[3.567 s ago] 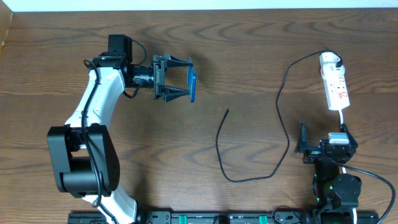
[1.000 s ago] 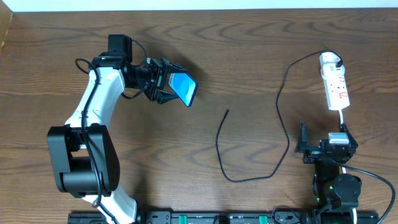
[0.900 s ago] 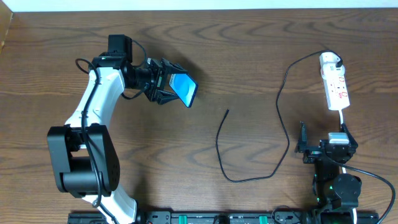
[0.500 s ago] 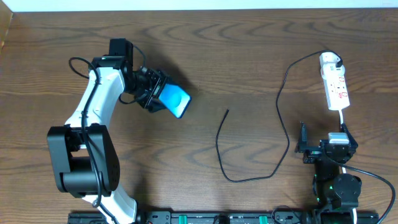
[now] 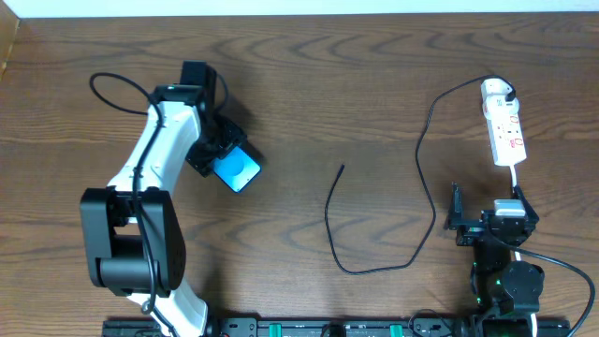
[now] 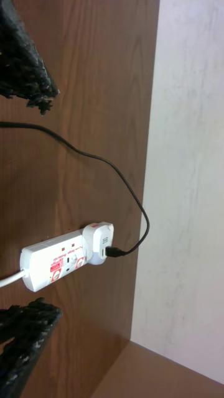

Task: Plug charger to phone and switch on socket

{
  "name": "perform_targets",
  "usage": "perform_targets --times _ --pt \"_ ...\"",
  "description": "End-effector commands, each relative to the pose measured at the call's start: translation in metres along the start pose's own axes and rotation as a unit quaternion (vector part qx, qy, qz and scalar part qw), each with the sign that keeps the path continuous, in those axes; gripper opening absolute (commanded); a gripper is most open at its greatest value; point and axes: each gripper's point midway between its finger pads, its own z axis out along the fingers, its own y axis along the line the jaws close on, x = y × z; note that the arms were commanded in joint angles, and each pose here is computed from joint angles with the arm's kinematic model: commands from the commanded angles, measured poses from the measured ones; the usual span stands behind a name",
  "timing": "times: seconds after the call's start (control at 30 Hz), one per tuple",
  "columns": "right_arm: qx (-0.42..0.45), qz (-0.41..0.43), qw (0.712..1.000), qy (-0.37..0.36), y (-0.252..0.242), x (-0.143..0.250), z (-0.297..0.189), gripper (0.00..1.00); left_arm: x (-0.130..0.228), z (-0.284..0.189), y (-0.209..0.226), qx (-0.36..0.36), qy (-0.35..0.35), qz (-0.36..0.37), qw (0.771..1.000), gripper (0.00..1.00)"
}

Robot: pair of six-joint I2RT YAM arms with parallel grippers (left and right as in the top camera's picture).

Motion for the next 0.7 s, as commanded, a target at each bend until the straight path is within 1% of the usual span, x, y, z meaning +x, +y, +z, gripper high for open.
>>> perform_targets --times 0.0,0.2,0.37,0.5,0.67 --pt "0.0 -0.007 1.0 0.0 0.0 0.001 0.0 0.99 -0.01 -0.008 0.009 -0.032 -0.053 0.015 0.998 0.08" --pt "0.0 -0.007 1.0 0.0 0.0 0.001 0.0 0.99 -0.004 0.002 0.012 -0.044 -0.04 0.019 0.998 0.07" --pt "0.0 -0.007 1.0 0.0 0.0 0.001 0.0 0.99 0.002 0.017 0.017 -0.062 -0.016 0.019 0.998 0.07" --pt "0.0 -0.007 1.0 0.0 0.0 0.001 0.0 0.99 0.009 0.029 0.016 -0.061 0.01 0.017 0.998 0.07" --pt "0.0 -0.007 1.0 0.0 0.0 0.001 0.0 0.99 0.011 0.041 0.018 -0.073 0.021 0.017 0.997 0.07"
